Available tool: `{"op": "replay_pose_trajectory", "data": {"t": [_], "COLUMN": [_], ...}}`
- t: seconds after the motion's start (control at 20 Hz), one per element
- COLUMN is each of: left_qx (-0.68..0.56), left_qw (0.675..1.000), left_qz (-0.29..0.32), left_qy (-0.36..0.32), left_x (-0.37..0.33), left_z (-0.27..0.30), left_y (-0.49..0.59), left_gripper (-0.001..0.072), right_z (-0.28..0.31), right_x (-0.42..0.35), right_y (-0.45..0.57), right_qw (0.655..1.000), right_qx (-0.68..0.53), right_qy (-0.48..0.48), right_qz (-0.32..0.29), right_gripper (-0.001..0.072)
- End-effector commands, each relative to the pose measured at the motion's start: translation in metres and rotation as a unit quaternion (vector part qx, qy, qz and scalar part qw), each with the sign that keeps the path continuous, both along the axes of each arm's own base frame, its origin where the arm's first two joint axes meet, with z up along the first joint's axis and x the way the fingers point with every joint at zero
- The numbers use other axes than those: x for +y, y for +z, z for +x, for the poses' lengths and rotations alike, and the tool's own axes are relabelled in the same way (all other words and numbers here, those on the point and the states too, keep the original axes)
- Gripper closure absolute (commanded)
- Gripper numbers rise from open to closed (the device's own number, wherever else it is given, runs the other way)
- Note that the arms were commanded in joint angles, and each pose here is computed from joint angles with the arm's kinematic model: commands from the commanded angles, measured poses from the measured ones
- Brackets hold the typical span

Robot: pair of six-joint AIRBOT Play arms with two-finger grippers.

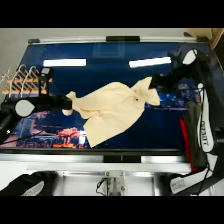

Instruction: Fold the shirts.

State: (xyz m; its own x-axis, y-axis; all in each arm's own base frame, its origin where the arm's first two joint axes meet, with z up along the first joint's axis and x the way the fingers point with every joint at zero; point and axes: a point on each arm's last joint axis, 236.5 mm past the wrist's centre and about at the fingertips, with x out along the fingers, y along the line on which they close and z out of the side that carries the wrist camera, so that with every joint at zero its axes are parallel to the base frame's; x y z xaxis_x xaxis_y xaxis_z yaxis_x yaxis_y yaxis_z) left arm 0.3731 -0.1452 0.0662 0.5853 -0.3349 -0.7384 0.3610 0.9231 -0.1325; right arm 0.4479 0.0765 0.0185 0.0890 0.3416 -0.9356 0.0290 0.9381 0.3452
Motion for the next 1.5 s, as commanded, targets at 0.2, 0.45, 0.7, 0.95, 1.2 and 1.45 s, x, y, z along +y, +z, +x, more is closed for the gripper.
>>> {"op": "replay_pose_trajectory", "data": {"t": [0.2, 0.45, 0.7, 0.95, 1.2, 1.45], "left_qx": [-0.004, -0.003, -0.004, -0.012, -0.125, -0.451], "left_qw": [1.0, 1.0, 1.0, 1.0, 0.989, 0.887], "left_qz": [0.016, 0.016, 0.016, 0.024, 0.066, -0.098], "left_qy": [-0.001, -0.002, -0.002, -0.012, -0.03, -0.03], "left_x": [0.008, 0.008, 0.008, 0.009, 0.026, 0.024], "left_z": [0.002, 0.002, 0.002, 0.002, 0.001, -0.113], "left_y": [-0.003, -0.003, -0.003, 0.0, 0.126, 0.438], "left_gripper": [0.0675, 0.0675, 0.0675, 0.0675, 0.0676, 0.0676], "right_z": [-0.144, -0.157, -0.14, -0.092, -0.04, -0.107], "right_x": [0.059, 0.134, 0.161, 0.182, 0.142, 0.048], "right_y": [-0.091, -0.12, -0.126, -0.105, 0.073, 0.45], "right_qw": [0.988, 0.993, 0.994, 0.984, 0.966, 0.75], "right_qx": [0.151, 0.11, 0.077, 0.009, -0.243, -0.662], "right_qy": [0.002, 0.003, -0.05, -0.125, 0.072, 0.009], "right_qz": [0.022, 0.053, 0.06, 0.13, 0.051, -0.003], "right_gripper": [0.006, 0.0059, 0.006, 0.0647, 0.0648, 0.0648]}}
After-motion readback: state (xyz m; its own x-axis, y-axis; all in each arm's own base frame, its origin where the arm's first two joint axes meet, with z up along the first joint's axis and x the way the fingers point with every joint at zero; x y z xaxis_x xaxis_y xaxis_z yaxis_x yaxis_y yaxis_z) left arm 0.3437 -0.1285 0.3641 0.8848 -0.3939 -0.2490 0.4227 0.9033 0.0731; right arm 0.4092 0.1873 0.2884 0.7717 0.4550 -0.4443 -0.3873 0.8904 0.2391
